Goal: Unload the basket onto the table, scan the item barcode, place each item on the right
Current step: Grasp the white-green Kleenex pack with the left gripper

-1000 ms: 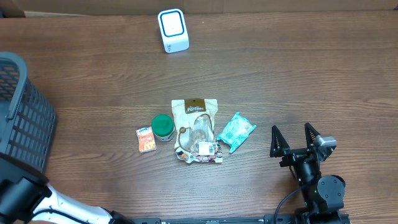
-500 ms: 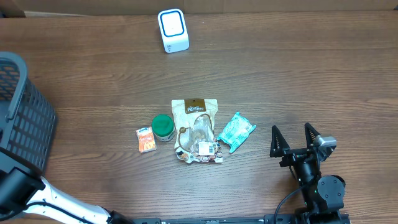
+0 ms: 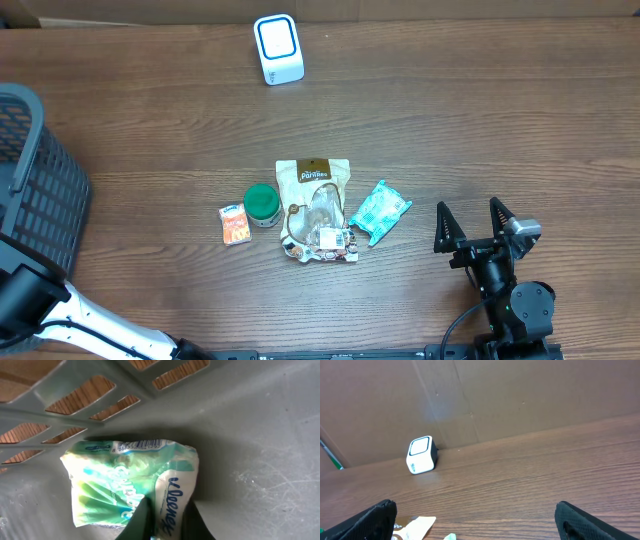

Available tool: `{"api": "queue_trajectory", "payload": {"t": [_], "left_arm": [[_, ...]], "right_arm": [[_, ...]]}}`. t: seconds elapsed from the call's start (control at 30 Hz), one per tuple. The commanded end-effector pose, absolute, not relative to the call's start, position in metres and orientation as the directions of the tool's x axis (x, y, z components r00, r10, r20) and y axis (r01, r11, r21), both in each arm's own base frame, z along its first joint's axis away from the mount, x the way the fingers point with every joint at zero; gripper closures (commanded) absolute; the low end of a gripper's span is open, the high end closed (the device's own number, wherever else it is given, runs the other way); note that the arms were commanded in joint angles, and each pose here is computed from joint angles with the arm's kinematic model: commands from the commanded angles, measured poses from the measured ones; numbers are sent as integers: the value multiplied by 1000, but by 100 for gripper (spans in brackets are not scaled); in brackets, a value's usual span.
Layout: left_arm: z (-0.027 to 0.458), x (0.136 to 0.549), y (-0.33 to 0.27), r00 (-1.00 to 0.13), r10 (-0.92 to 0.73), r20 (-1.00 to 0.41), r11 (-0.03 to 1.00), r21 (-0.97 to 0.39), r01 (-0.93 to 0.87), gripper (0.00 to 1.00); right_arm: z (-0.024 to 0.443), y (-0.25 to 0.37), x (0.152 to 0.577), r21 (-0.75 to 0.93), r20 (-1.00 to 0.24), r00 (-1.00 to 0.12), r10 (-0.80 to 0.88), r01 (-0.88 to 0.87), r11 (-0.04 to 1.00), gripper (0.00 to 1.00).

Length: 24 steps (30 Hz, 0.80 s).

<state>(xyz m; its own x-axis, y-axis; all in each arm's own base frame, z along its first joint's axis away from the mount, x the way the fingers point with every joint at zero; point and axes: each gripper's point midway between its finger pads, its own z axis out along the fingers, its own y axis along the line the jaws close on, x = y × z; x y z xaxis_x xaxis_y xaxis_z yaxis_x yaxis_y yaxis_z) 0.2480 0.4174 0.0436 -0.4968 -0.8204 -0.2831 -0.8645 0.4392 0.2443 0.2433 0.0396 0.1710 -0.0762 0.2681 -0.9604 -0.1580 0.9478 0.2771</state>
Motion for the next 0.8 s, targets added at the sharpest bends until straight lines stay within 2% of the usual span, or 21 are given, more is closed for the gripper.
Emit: {"api": "queue_trajectory", "payload": {"t": [0.0,0.2,0.6,0.77], "left_arm": [[14,239,405,-485,-853,-193,440,237,-866,95],[37,238,398,-442,-873,-208,402,206,-892,96],[105,274,374,-372,-878,-302,409,-70,-910,96],[112,277,365,-386,-874,-295,426,-83,-901,96]], "right_arm": [[170,39,243,279,-960,-69,271,-156,948,0],[170,39,243,279,-960,-70,271,-155,948,0],[170,39,243,279,-960,-69,271,-156,948,0],[170,39,243,279,-960,-69,271,-156,948,0]]}}
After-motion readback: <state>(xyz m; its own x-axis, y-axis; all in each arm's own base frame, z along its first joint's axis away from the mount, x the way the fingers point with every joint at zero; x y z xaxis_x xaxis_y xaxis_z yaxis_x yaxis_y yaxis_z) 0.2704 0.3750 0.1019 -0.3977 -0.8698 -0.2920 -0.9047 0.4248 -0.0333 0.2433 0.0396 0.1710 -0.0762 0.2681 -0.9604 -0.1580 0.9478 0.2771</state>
